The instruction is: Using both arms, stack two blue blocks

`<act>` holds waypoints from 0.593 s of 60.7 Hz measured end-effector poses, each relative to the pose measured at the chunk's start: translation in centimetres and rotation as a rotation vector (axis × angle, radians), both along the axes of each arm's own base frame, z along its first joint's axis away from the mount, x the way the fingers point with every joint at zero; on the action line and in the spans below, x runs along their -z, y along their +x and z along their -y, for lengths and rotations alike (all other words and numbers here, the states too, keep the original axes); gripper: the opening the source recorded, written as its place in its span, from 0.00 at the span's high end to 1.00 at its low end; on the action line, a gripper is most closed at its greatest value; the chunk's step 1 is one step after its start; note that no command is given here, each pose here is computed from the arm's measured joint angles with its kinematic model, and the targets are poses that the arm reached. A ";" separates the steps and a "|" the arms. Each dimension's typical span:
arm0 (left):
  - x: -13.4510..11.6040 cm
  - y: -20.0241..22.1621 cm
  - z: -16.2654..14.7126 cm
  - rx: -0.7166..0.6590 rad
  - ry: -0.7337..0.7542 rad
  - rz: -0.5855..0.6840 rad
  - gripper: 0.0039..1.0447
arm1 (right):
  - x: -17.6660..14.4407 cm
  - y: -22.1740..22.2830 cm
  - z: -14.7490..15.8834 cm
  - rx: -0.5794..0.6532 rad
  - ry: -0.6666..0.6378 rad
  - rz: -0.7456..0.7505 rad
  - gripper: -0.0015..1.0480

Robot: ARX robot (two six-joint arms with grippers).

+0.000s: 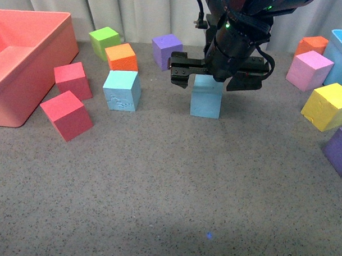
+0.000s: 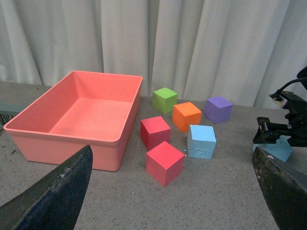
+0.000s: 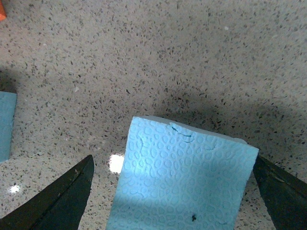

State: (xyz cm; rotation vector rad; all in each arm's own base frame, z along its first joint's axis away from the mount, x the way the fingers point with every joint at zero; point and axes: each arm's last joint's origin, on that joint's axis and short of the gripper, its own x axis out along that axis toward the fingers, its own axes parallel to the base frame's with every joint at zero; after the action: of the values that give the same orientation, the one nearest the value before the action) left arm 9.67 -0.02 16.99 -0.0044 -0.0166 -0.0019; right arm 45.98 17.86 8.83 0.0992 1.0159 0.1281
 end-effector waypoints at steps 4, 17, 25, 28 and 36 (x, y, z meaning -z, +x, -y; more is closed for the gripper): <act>0.0 0.0 0.0 0.000 0.000 0.000 0.06 | -0.8 -0.1 0.1 0.002 0.006 0.023 0.10; 0.0 0.0 0.0 0.000 0.000 0.000 0.06 | -4.2 -1.0 0.8 0.010 -0.015 0.152 0.09; 0.0 0.0 0.0 0.000 0.000 0.000 0.06 | -5.5 -1.4 1.5 0.039 -0.060 0.332 0.15; 0.0 0.0 0.0 0.000 0.000 0.000 0.06 | -5.3 -1.8 2.0 0.061 -0.109 0.473 0.20; 0.0 0.0 0.0 -0.002 0.000 0.000 0.06 | -4.6 -5.9 5.7 0.100 -0.104 0.831 0.41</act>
State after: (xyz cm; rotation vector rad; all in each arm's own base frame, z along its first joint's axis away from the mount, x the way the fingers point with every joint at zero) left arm 9.67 -0.02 16.99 -0.0044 -0.0166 -0.0004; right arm 40.03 12.16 13.40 -0.0036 0.1859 0.0166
